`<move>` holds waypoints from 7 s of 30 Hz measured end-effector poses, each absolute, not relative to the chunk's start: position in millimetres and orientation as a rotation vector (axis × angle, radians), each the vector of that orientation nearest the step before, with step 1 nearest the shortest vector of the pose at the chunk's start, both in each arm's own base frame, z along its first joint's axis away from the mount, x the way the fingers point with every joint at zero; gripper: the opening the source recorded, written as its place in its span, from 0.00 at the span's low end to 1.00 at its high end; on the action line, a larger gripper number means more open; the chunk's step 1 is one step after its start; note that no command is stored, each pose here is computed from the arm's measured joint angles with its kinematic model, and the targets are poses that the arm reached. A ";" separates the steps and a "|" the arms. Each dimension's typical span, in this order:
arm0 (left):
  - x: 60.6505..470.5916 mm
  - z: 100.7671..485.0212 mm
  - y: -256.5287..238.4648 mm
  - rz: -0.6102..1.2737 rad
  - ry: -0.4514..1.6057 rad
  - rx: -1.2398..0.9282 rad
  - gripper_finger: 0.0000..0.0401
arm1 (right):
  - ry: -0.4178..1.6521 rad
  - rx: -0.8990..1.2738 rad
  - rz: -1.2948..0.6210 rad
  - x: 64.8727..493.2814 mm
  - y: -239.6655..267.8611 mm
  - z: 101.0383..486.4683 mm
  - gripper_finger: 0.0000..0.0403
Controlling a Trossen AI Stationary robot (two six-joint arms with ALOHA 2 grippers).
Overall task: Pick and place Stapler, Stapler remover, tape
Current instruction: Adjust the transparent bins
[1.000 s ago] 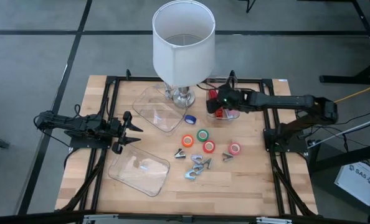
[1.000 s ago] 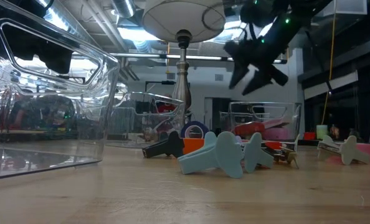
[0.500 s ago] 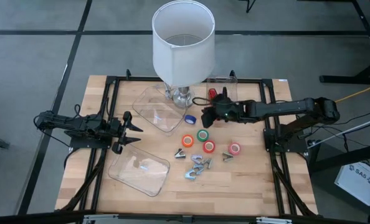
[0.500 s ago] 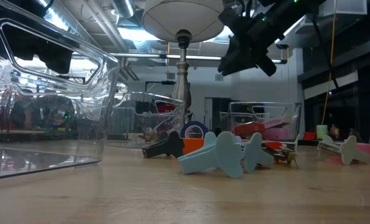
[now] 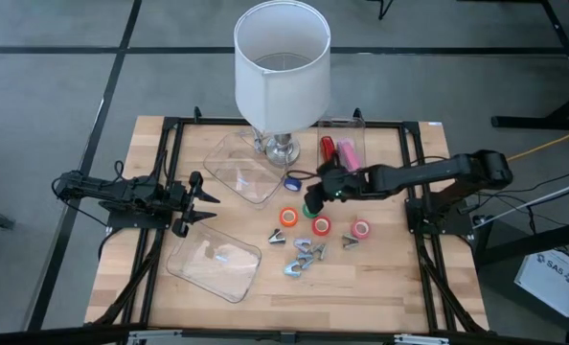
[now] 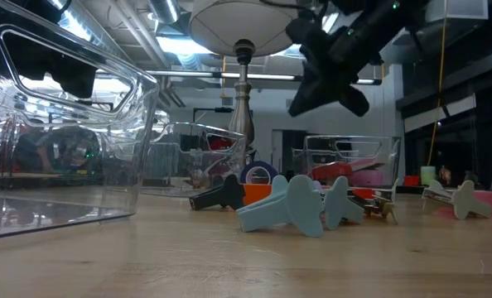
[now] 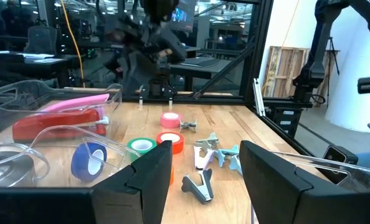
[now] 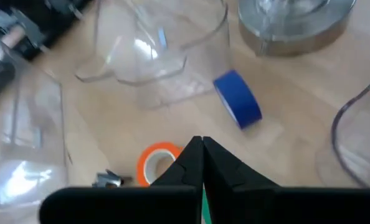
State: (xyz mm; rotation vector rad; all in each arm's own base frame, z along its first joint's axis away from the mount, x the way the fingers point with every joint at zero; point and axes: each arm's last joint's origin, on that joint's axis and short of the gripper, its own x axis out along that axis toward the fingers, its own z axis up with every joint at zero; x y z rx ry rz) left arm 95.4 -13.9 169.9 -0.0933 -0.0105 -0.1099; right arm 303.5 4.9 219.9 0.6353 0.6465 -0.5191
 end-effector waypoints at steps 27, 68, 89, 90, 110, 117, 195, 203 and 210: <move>95.4 169.9 -13.9 -0.110 -0.011 -0.093 0.46 | 0.966 0.410 -0.984 260.7 -4.4 192.5 0.00; 95.4 169.9 -13.9 -0.110 -0.011 -0.093 0.46 | 0.633 0.222 -0.481 269.1 41.4 252.8 0.02; 95.4 169.8 -13.9 -0.110 -0.010 -0.093 0.46 | 0.573 -0.390 0.073 306.0 57.1 241.0 0.22; 95.4 169.9 -13.9 -0.110 -0.011 -0.093 0.46 | 0.576 -0.437 0.090 307.1 57.4 239.1 0.22; 95.4 169.9 -13.9 -0.110 -0.011 -0.093 0.46 | 0.560 -0.826 0.080 341.7 33.5 204.6 0.22; 95.4 169.9 -13.9 -0.110 -0.011 -0.093 0.46 | 0.529 -0.815 0.046 356.3 26.4 216.9 0.33; 95.6 169.7 -14.0 -0.110 -0.008 -0.093 0.46 | 0.630 -0.942 0.104 393.8 -38.9 173.1 0.25; 95.6 169.7 -14.0 -0.110 -0.008 -0.093 0.46 | 0.638 -0.947 0.093 399.8 -42.5 157.6 0.25; 95.6 169.7 -14.0 -0.110 -0.008 -0.093 0.46 | 0.609 -0.949 0.047 404.4 -41.8 160.0 0.16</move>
